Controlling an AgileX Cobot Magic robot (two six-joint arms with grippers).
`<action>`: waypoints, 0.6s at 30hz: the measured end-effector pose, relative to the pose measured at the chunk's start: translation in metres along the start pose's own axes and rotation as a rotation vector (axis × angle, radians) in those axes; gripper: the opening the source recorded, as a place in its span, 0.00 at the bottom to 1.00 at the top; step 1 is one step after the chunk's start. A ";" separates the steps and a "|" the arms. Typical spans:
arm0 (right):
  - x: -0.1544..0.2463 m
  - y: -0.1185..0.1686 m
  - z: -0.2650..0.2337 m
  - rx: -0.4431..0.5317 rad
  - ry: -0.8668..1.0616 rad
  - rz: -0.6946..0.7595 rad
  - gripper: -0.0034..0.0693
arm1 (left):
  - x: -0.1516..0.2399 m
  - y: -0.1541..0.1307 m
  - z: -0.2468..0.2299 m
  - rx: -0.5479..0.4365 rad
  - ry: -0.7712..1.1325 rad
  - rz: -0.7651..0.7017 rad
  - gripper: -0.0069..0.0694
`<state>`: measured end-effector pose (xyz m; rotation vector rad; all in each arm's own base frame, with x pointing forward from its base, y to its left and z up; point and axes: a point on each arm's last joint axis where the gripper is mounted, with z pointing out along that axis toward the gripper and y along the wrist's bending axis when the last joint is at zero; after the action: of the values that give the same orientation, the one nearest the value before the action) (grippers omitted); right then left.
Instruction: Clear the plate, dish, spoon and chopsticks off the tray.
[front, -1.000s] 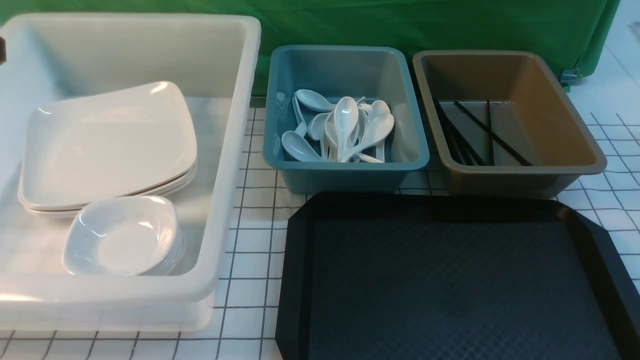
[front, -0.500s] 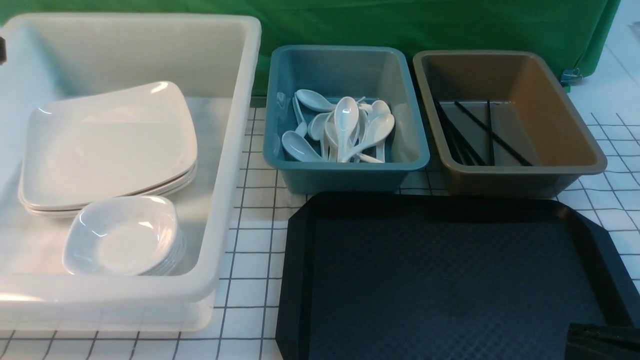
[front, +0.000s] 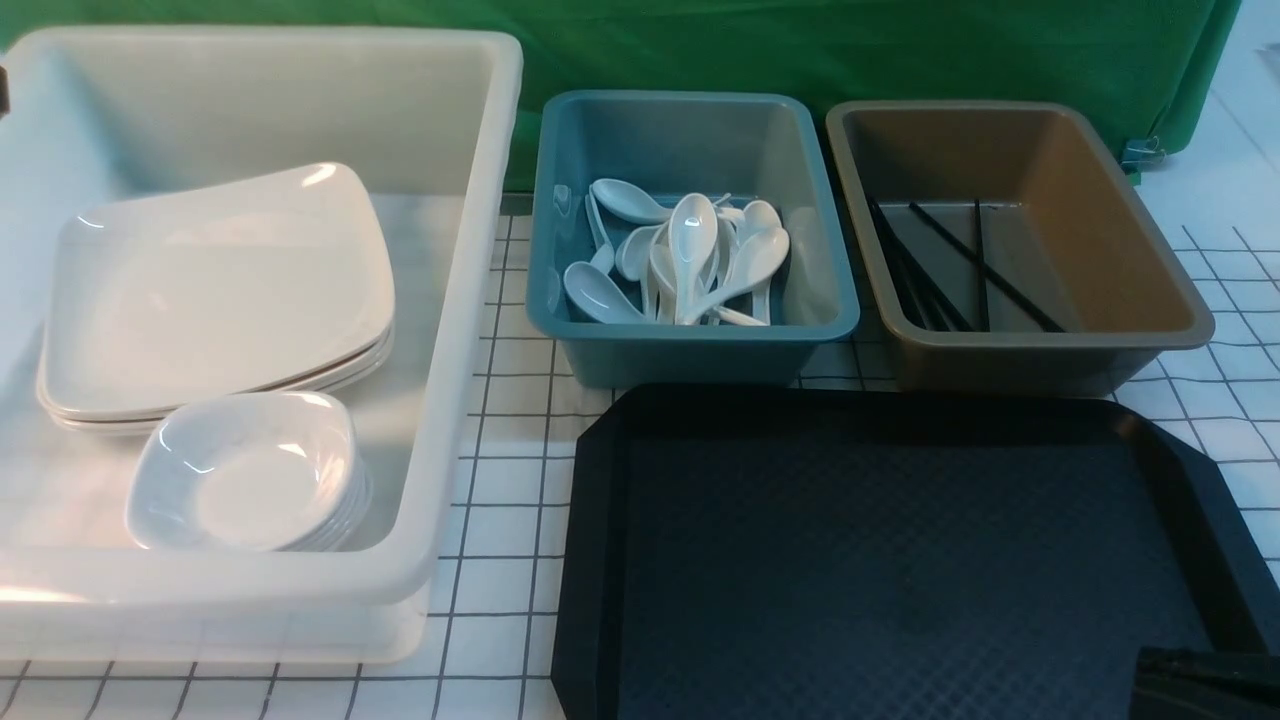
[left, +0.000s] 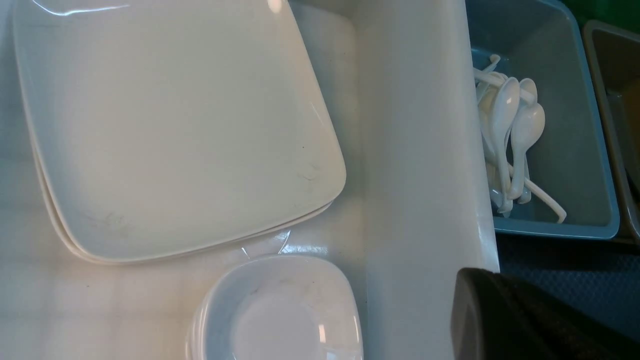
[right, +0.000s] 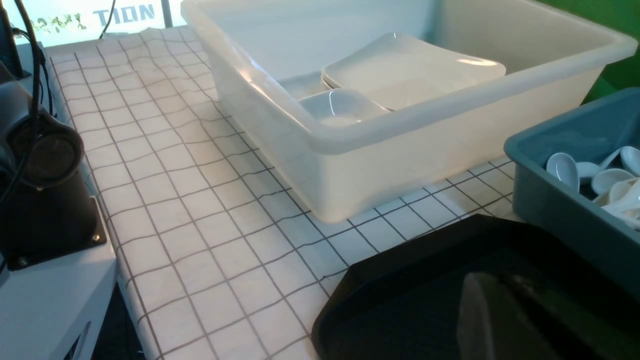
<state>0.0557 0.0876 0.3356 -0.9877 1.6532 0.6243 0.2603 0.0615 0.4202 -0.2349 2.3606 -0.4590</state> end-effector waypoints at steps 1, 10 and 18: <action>0.000 0.000 0.000 0.000 0.000 0.000 0.15 | 0.000 0.000 0.000 0.000 0.000 0.000 0.10; 0.009 -0.004 -0.006 0.046 -0.062 0.024 0.17 | 0.000 0.000 0.000 -0.005 -0.004 0.002 0.10; 0.066 -0.026 -0.018 0.408 -0.047 0.136 0.19 | 0.003 0.003 0.000 -0.035 0.029 0.034 0.10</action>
<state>0.0621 0.0400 0.2800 -0.5657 1.7266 0.3720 0.2582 0.0637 0.4174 -0.2049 2.3983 -0.4076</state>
